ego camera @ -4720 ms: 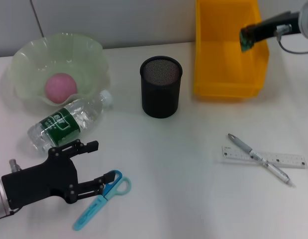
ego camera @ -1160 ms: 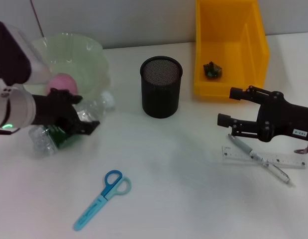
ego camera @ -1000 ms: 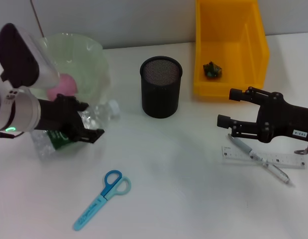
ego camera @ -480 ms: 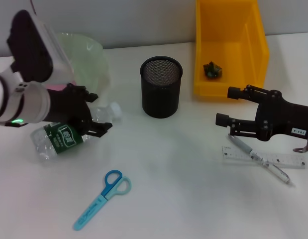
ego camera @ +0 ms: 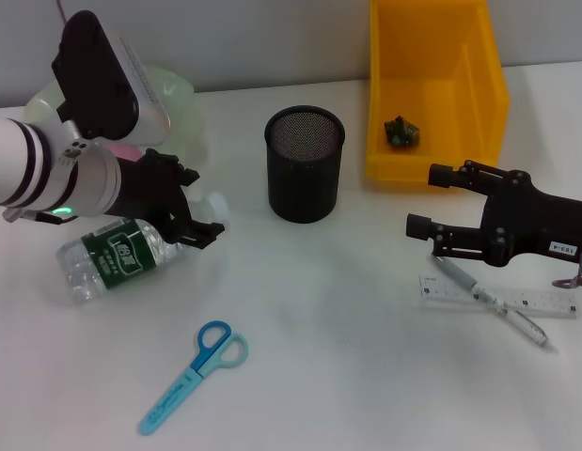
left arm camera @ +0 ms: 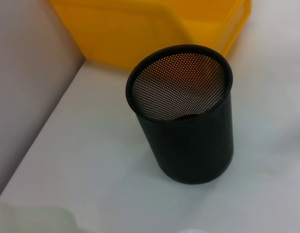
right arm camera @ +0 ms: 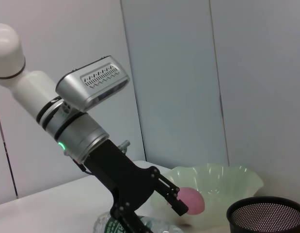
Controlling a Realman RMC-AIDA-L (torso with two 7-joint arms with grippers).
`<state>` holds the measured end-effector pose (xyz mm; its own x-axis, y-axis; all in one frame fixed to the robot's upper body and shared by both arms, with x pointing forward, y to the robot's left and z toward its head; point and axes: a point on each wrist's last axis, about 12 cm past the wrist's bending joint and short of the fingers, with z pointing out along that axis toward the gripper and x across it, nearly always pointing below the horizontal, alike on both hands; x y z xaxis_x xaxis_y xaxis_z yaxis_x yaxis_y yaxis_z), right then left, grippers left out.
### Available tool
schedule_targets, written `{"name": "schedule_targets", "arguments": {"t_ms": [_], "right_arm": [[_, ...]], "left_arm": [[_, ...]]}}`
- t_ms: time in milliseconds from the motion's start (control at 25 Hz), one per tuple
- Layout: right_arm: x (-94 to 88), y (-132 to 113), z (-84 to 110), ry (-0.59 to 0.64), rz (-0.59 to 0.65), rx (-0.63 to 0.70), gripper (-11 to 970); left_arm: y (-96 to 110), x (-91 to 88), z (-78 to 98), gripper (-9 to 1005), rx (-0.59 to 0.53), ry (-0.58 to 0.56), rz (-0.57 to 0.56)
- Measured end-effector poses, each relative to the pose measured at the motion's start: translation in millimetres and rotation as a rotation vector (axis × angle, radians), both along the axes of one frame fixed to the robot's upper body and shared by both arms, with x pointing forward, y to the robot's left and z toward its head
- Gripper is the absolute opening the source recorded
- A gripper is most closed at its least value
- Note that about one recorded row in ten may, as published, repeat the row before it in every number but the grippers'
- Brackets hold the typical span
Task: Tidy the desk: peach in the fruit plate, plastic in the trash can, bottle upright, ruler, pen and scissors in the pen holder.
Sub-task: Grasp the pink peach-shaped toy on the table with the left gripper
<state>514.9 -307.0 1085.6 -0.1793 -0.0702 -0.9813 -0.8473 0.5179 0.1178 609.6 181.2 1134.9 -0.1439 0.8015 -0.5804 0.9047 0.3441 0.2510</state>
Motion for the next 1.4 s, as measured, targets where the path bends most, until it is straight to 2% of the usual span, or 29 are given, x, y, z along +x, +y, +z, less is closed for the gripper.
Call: {"name": "schedule_targets", "arguments": {"t_ms": [800,840,1400], "right_arm": [[-1.0,-0.9,-1.2,0.011,0.004,-0.010,841],[-1.1,-0.9,-1.3,0.011,0.004,-0.010,841],[-3.6,-0.3,-3.3,0.019,0.008,-0.010,840]], "left_arm": [[-10.6,14.3,-9.0,799,0.033,0.022,0.001],[-9.4,17.9,-11.6,798,0.065,0.017,0.013],[-12.4,18.3,-17.2,784,0.101,0.034,0.009]]}}
